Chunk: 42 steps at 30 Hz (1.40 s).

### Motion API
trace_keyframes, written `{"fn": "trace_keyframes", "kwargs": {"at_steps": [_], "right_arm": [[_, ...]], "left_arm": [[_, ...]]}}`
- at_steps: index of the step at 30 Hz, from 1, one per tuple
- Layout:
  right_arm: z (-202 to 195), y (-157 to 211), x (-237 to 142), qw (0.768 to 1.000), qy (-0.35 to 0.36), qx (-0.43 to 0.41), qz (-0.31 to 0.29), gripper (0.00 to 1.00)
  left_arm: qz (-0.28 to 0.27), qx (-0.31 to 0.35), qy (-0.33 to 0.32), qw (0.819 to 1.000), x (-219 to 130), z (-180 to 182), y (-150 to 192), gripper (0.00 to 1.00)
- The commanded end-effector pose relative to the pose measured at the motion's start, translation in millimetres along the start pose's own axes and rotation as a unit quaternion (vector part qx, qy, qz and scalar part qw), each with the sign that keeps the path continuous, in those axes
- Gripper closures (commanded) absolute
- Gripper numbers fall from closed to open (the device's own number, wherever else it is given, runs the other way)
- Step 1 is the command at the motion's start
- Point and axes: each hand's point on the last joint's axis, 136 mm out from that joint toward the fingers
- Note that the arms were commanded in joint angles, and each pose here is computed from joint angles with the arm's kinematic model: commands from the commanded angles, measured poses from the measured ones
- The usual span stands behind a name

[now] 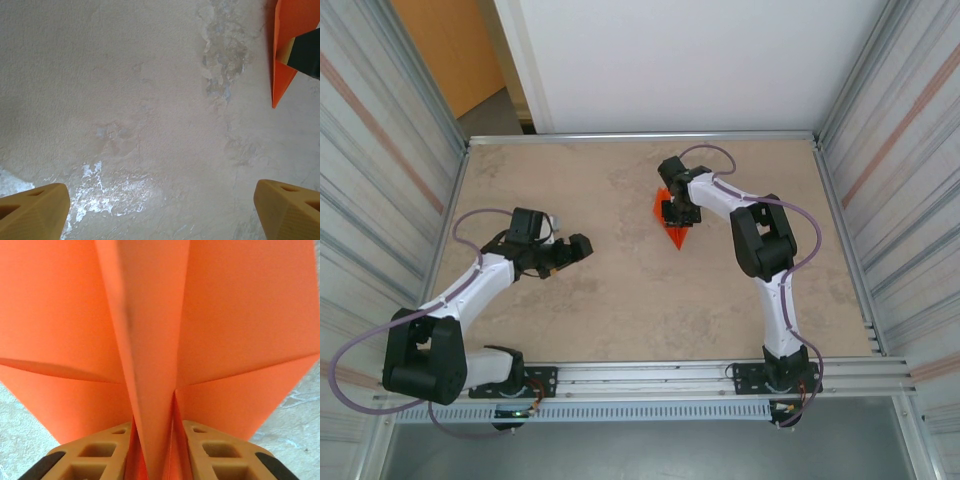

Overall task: Fold a paper plane with a square sheet of paper (pick it up from the middle)
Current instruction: Move the paper plane to the center of the table.

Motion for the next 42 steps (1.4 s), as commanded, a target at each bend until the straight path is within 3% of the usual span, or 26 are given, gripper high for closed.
{"fn": "trace_keyframes", "kwargs": {"at_steps": [1,9,14,21,25,35,38,42], "right_arm": [[-12.6,10.8,22.3,0.999,0.036,0.001,0.024,0.70],[-19.9,9.4,42.8,0.999,0.046,0.013,0.018,0.62],[-22.7,4.0,48.8,0.999,0.051,0.011,0.008,0.52],[-14.8,-5.9,34.9,0.999,0.033,0.012,-0.008,0.51],[-3.3,-26.7,-11.2,0.999,0.004,0.016,-0.048,0.50],[-12.2,-54.4,-155.0,0.977,-0.050,0.037,-0.205,0.31],[-41.3,-52.1,-189.4,0.961,-0.032,0.049,-0.271,0.24],[-104.8,-39.2,-224.7,0.929,0.017,0.086,-0.359,0.01]], "left_arm": [[0.006,0.000,-0.010,1.000,2.6,7.1,4.9,0.05],[0.009,-0.003,-0.007,1.000,4.3,6.7,6.0,0.04],[0.007,-0.001,-0.001,1.000,3.5,3.9,4.0,0.03],[-0.001,0.001,0.004,1.000,0.7,-1.0,-2.7,0.04],[-0.017,0.007,0.010,1.000,-5.9,-9.2,-14.5,0.03],[-0.118,0.050,0.003,0.992,-43.9,-34.1,-67.9,0.01],[-0.178,0.074,-0.036,0.981,-58.0,-27.1,-89.5,0.01],[-0.252,0.091,-0.113,0.957,-76.6,-4.7,-109.9,0.01]]}}
Point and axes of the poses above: each hand's point on the last joint's axis, 136 mm out from that joint toward the fingers, its own x axis out along the fingers, its own z axis along the line the jaws close on, y = z × x, and after that the axes turned 6 degrees about x, right-handed
